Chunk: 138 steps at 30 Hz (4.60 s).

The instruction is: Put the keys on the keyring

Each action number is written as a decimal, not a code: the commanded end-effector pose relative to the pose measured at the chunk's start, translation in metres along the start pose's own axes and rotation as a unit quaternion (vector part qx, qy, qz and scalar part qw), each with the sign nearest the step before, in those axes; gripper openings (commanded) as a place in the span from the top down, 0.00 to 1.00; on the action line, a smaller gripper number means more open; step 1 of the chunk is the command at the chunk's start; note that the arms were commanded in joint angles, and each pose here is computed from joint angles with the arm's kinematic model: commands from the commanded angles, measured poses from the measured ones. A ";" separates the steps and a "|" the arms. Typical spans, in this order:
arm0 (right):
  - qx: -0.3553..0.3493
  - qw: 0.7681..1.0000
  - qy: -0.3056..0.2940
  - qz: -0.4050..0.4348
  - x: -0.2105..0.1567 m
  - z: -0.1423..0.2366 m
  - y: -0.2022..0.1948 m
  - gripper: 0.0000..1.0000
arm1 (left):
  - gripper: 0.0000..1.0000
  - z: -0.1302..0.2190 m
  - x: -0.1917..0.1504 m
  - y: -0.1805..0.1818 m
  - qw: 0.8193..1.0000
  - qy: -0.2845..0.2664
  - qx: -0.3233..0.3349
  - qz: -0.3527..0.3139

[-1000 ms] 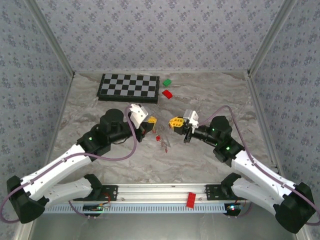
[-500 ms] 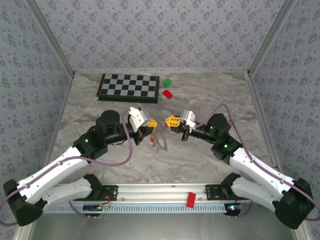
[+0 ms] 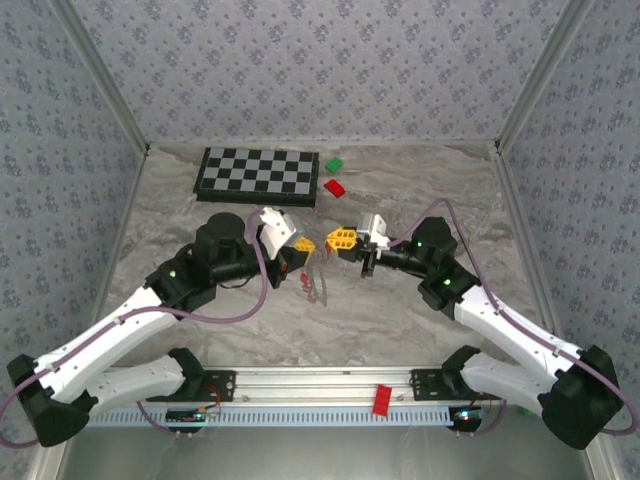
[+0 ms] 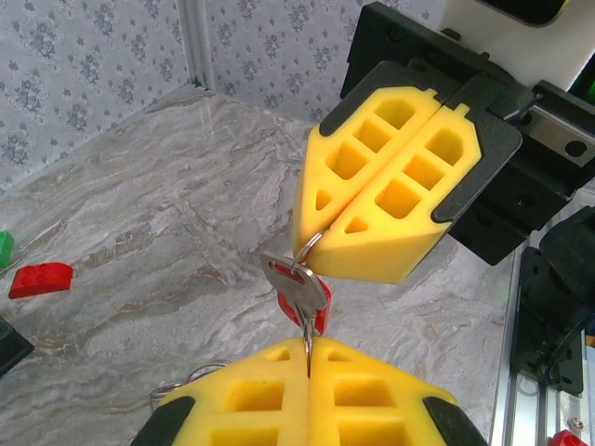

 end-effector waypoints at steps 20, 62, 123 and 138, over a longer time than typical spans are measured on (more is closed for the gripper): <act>0.065 0.998 -0.011 -0.008 0.013 -0.011 -0.003 1.00 | 1.00 0.012 0.019 0.001 1.000 -0.015 0.014 0.013; 0.053 0.999 0.003 0.004 0.006 -0.015 0.002 1.00 | 1.00 0.013 0.021 0.001 1.000 -0.020 0.014 0.014; 0.037 0.999 0.026 0.019 0.003 -0.017 0.012 1.00 | 1.00 0.022 0.013 0.001 0.999 0.017 0.031 -0.031; 0.026 0.997 0.018 0.063 0.001 -0.021 0.006 1.00 | 1.00 0.020 0.008 0.001 0.993 0.055 0.062 -0.084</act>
Point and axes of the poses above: each hand's point on the last joint's axis, 136 mm out from that joint toward the fingers, its own z axis back along the fingers, its own y axis along the line the jaws close on, x = y × z, the point moved 9 cm from there along z, back along the fingers, and after that the axes turned 9 degrees about -z, right-handed, at the moved point
